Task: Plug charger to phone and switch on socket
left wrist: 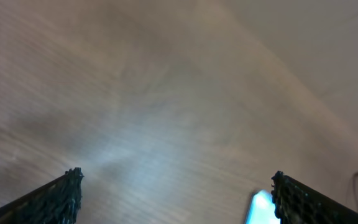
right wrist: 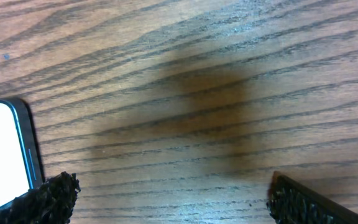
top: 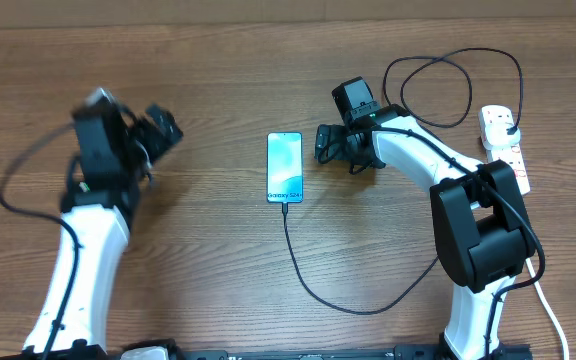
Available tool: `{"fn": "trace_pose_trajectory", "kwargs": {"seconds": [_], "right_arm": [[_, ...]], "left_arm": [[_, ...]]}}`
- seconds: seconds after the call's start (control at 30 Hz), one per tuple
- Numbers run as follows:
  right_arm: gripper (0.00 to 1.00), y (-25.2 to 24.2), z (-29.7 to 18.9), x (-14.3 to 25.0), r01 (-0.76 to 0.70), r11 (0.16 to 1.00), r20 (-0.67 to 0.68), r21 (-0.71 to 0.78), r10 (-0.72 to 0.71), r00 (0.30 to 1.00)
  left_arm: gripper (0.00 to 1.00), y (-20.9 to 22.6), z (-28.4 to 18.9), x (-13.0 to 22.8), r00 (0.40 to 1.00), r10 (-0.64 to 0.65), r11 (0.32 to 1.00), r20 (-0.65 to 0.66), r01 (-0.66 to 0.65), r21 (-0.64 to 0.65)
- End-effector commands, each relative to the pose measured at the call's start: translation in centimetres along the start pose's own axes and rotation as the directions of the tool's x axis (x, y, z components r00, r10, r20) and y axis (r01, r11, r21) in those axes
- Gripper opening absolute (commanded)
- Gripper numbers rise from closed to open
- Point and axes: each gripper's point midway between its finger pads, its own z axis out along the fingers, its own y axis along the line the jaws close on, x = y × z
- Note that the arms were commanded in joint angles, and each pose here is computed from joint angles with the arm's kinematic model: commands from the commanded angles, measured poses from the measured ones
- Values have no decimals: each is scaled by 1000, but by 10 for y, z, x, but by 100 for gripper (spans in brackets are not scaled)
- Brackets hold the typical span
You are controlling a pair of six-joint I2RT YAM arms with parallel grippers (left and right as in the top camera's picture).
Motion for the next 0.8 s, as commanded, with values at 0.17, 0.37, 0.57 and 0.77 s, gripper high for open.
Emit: {"fn": "trace_pose_trajectory", "kwargs": {"seconds": [0.17, 0.37, 0.57, 0.77], "right_arm": [[100, -2, 1, -3, 1, 1000, 10, 11, -1, 1000], [100, -2, 1, -3, 1, 1000, 10, 11, -1, 1000], [100, -2, 1, -3, 2, 1000, 10, 11, -2, 1000], [100, -2, 1, -3, 2, 1000, 10, 11, -2, 1000]], "left_arm": [[100, 18, -7, 77, 960, 230, 941, 162, -262, 216], [99, 32, -30, 109, 871, 405, 853, 277, -469, 230], [100, 45, -44, 126, 866, 402, 852, 297, -473, 224], [99, 59, -52, 121, 863, 401, 877, 308, -459, 144]]}}
